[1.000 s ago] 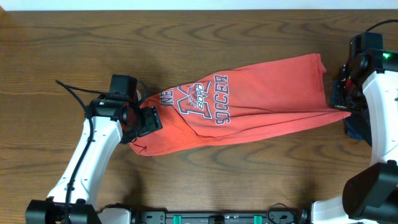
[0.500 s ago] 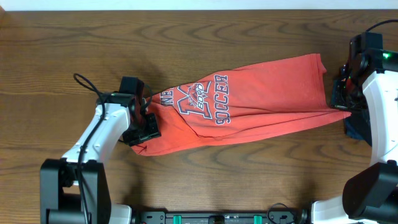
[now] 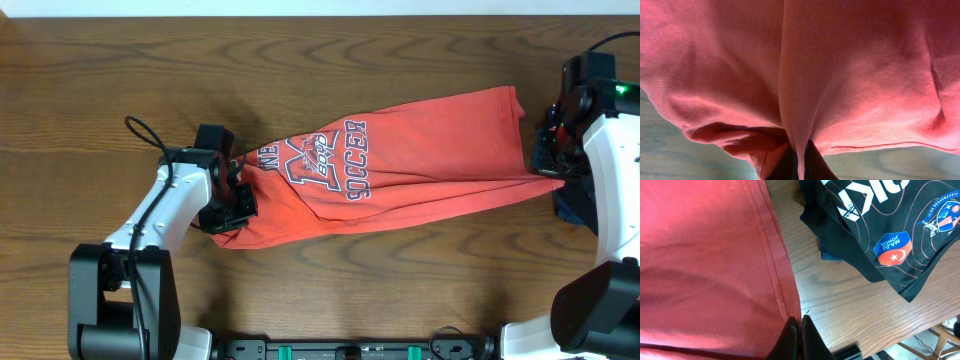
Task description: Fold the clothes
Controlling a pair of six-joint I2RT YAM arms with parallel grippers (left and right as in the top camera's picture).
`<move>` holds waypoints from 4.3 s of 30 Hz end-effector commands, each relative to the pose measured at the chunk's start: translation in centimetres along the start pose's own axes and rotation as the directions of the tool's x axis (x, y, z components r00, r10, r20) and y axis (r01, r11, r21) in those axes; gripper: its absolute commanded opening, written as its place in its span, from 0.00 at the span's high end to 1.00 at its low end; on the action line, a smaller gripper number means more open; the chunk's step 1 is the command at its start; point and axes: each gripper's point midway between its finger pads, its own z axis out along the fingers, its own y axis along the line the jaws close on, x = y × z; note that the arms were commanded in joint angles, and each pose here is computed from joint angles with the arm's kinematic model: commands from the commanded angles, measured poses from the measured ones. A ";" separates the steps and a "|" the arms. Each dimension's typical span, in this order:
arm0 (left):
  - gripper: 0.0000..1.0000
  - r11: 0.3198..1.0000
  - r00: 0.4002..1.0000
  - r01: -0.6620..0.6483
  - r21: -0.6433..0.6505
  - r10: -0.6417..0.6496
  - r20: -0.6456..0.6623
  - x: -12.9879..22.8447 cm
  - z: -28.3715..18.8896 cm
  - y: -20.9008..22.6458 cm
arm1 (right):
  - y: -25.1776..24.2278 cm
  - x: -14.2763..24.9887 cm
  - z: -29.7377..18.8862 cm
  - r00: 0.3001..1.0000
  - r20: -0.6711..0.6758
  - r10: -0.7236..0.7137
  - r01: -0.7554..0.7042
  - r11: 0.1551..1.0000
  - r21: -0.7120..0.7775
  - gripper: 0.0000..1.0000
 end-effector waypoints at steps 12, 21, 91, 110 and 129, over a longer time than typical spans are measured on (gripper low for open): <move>0.94 0.981 0.840 -0.191 0.029 0.148 0.522 -4.4 -21.7 -3.4 | 3.2 -2.7 -4.5 0.987 0.162 0.014 0.030 0.964 -0.264 0.99; 0.94 0.985 0.490 -0.166 0.045 0.043 0.871 -1.6 -39.0 -1.7 | -0.4 -5.3 -18.7 0.823 0.551 0.136 0.040 0.955 -0.295 0.99; 0.94 0.974 0.989 -0.134 0.180 0.120 0.090 -7.1 -18.2 -1.9 | 1.9 -7.5 -1.3 0.996 -0.084 -0.042 0.034 0.995 -0.091 0.99; 0.94 0.996 0.978 0.038 0.079 -0.021 -0.206 4.6 -7.7 2.6 | 0.5 5.9 8.4 0.856 -0.516 0.020 -0.030 1.000 -0.010 0.99; 0.94 0.982 0.885 -0.052 0.180 -0.038 0.464 -5.2 -12.4 0.7 | 1.1 -1.9 8.8 0.980 -0.088 0.176 -0.187 0.972 -0.140 0.99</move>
